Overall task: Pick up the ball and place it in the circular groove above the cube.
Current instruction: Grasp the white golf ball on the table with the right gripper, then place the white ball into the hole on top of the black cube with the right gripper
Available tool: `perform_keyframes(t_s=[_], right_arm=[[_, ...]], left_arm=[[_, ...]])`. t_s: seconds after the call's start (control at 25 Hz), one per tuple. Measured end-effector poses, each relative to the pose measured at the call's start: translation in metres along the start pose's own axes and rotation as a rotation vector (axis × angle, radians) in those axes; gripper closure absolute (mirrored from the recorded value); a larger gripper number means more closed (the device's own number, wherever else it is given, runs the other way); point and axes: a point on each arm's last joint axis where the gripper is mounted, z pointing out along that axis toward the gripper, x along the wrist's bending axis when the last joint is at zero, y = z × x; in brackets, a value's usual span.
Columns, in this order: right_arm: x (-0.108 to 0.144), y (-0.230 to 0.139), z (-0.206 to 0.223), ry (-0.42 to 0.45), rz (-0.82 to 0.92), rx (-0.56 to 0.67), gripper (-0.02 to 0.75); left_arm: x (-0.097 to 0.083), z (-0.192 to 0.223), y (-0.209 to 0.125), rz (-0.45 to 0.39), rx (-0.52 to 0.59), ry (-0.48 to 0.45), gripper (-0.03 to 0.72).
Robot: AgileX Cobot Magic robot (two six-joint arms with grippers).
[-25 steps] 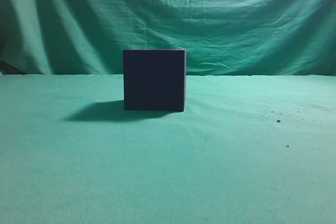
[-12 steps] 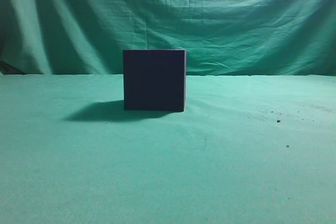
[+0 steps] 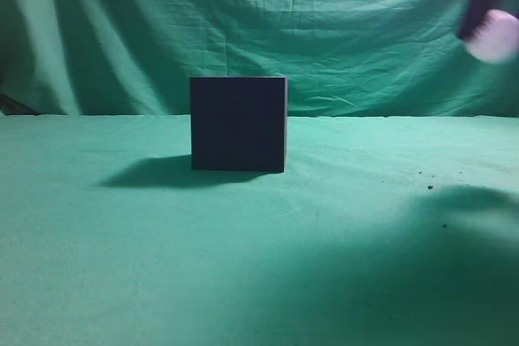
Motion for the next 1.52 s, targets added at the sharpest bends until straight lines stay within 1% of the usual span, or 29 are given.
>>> perform_keyframes(t_s=[0.12, 0.28, 0.4, 0.52, 0.68, 0.8, 0.96, 1.16, 1.36, 1.4, 1.52], right_arm=[[0.048, 0.015, -0.016, 0.099, -0.145, -0.056, 0.424], [0.109, 0.024, -0.019, 0.192, -0.315, -0.081, 0.424], [0.144, 0.029, -0.009, 0.218, -0.426, -0.061, 0.424], [0.164, 0.036, 0.005, 0.228, -0.479, -0.033, 0.424], [0.176, 0.048, 0.032, 0.220, -0.507, 0.010, 0.424], [0.178, 0.057, 0.047, 0.198, -0.527, 0.018, 0.424], [0.178, 0.060, 0.064, 0.178, -0.540, 0.040, 0.424], [0.176, 0.059, 0.072, 0.168, -0.587, 0.052, 0.424], [0.179, 0.063, 0.068, 0.172, -0.614, 0.034, 0.215], [0.179, 0.065, 0.066, 0.174, -0.616, 0.031, 0.184], [0.183, 0.071, 0.055, 0.173, -0.632, 0.034, 0.192]], left_arm=[[0.000, 0.000, 0.000, 0.000, 0.000, 0.000, 0.688], [0.000, 0.000, 0.000, 0.000, 0.000, 0.000, 0.688], [0.000, 0.000, 0.000, 0.000, 0.000, 0.000, 0.688], [0.000, 0.000, 0.000, 0.000, 0.000, 0.000, 0.688], [0.000, 0.000, 0.000, 0.000, 0.000, 0.000, 0.688], [0.000, 0.000, 0.000, 0.000, 0.000, 0.000, 0.688], [0.000, 0.000, 0.000, 0.000, 0.000, 0.000, 0.688], [0.000, 0.000, 0.000, 0.000, 0.000, 0.000, 0.688], [0.000, 0.000, 0.000, 0.000, 0.000, 0.000, 0.688], [0.000, 0.000, 0.000, 0.000, 0.000, 0.000, 0.688], [0.000, 0.000, 0.000, 0.000, 0.000, 0.000, 0.688]])
